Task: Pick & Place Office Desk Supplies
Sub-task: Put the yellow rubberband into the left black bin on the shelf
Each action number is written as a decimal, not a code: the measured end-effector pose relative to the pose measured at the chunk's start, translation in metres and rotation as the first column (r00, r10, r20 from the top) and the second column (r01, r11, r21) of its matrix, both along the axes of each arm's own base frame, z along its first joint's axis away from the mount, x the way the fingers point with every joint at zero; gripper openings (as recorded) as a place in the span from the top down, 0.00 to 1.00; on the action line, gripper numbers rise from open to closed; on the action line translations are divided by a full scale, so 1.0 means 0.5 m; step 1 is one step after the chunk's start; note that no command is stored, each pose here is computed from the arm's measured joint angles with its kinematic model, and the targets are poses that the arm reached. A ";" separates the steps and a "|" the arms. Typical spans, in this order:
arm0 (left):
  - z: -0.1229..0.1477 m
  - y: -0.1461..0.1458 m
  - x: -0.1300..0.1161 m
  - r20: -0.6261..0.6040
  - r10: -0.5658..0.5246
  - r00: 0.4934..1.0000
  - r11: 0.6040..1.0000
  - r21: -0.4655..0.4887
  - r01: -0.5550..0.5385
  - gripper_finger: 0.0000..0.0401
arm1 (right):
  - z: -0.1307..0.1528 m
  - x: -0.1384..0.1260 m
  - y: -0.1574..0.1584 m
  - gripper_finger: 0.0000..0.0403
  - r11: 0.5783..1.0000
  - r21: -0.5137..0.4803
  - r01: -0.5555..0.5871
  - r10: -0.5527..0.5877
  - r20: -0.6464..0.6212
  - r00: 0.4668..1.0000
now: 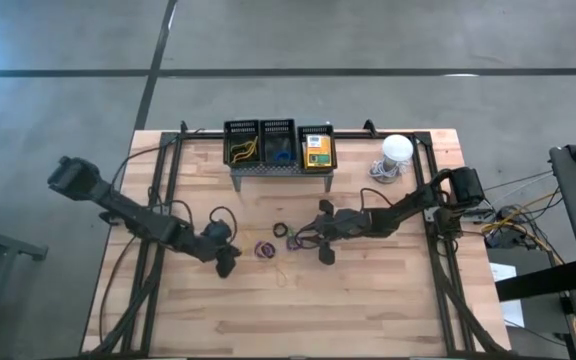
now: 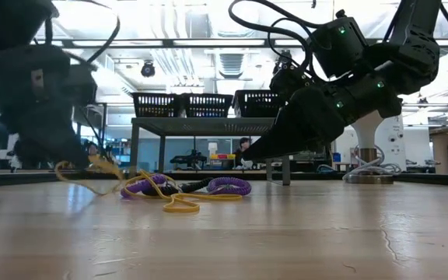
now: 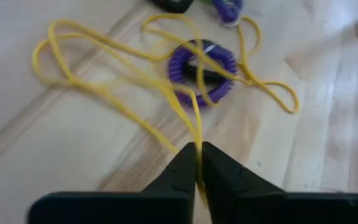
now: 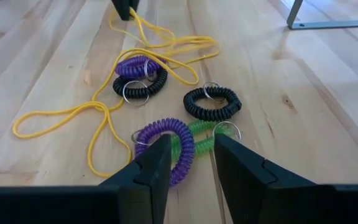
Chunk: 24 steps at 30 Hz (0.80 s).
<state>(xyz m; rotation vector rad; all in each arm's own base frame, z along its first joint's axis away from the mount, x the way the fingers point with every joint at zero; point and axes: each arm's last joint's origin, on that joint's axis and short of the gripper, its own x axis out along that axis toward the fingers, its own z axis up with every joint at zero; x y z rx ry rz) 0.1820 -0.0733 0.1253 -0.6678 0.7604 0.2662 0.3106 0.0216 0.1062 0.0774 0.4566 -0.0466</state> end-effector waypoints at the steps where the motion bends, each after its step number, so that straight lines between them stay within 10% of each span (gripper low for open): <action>1: -0.006 0.002 -0.004 -0.001 0.014 1.000 1.000 -0.015 -0.014 0.89 | 0.000 0.000 0.000 0.70 1.000 0.000 0.000 0.000 0.000 1.000; 12: -0.003 -0.005 -0.004 -0.057 -0.032 0.998 0.993 -0.113 0.025 0.49 | 0.000 0.000 0.000 0.71 1.000 0.000 0.000 0.000 0.000 1.000; 24: 0.094 -0.017 0.020 -0.453 0.032 0.891 0.998 0.060 -0.006 0.54 | 0.000 0.000 0.000 0.71 1.000 -0.002 -0.001 0.001 0.000 1.000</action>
